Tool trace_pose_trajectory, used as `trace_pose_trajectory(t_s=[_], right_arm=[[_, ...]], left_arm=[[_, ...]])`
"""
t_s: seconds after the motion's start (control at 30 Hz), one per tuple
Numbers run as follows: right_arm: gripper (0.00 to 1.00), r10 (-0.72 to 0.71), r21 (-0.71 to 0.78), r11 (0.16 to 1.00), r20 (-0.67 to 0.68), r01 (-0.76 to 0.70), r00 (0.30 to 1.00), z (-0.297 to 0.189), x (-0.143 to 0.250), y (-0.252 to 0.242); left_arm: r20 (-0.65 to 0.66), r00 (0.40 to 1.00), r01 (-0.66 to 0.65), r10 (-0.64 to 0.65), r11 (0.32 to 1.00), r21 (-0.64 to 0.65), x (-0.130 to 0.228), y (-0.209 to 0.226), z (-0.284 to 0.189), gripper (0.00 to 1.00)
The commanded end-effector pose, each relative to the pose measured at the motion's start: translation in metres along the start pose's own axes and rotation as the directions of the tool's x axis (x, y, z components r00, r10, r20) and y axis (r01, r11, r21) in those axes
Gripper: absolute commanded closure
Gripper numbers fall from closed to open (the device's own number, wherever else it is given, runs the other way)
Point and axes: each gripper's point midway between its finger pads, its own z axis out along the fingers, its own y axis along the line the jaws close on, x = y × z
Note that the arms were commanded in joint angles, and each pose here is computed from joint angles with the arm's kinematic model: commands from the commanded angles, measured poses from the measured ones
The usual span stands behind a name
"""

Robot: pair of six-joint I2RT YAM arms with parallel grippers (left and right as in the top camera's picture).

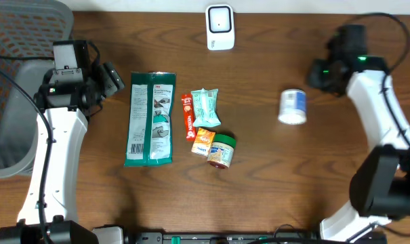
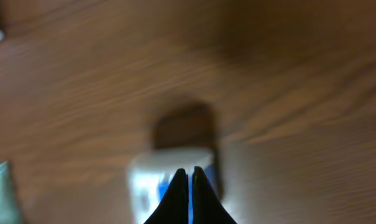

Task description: Scan the item barcode

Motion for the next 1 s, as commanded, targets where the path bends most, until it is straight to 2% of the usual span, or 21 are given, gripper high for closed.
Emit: trace_pose_trajectory(t_s=[0.0, 0.1, 0.2, 0.37, 0.53, 0.8, 0.97], right_arm=[[0.99, 0.057, 0.000, 0.998, -0.114, -0.057, 0.992, 0.040, 0.016, -0.021], [0.99, 0.117, 0.004, 0.993, -0.205, -0.119, 0.972, 0.058, 0.032, -0.040], [0.99, -0.008, -0.144, 0.989, -0.267, -0.032, 0.964, 0.068, 0.046, -0.021], [0.99, -0.025, -0.095, 0.995, -0.301, -0.003, 0.953, 0.073, 0.056, -0.028], [0.99, -0.165, -0.171, 0.978, -0.277, 0.120, 0.947, 0.071, 0.055, -0.020], [0.99, -0.129, -0.182, 0.982, -0.440, 0.052, 0.889, 0.056, 0.094, -0.018], [0.95, -0.175, -0.203, 0.975, -0.445, 0.092, 0.878, 0.056, 0.101, -0.001]], left_arm=[[0.006, 1.000, -0.007, 0.007, 1.000, -0.009, -0.003, 0.002, 0.000, 0.14], [0.006, 1.000, -0.006, 0.006, 1.000, -0.009, -0.003, 0.002, 0.000, 0.14], [0.006, 1.000, -0.006, 0.006, 1.000, -0.009, -0.003, 0.002, 0.000, 0.14], [0.006, 1.000, -0.006, 0.006, 1.000, -0.009, -0.003, 0.002, 0.000, 0.14], [0.006, 1.000, -0.007, 0.007, 1.000, -0.009, -0.003, 0.002, 0.000, 0.14], [0.006, 1.000, -0.006, 0.006, 1.000, -0.009, -0.003, 0.002, 0.000, 0.14], [0.006, 1.000, -0.006, 0.006, 1.000, -0.009, -0.003, 0.002, 0.000, 0.14]])
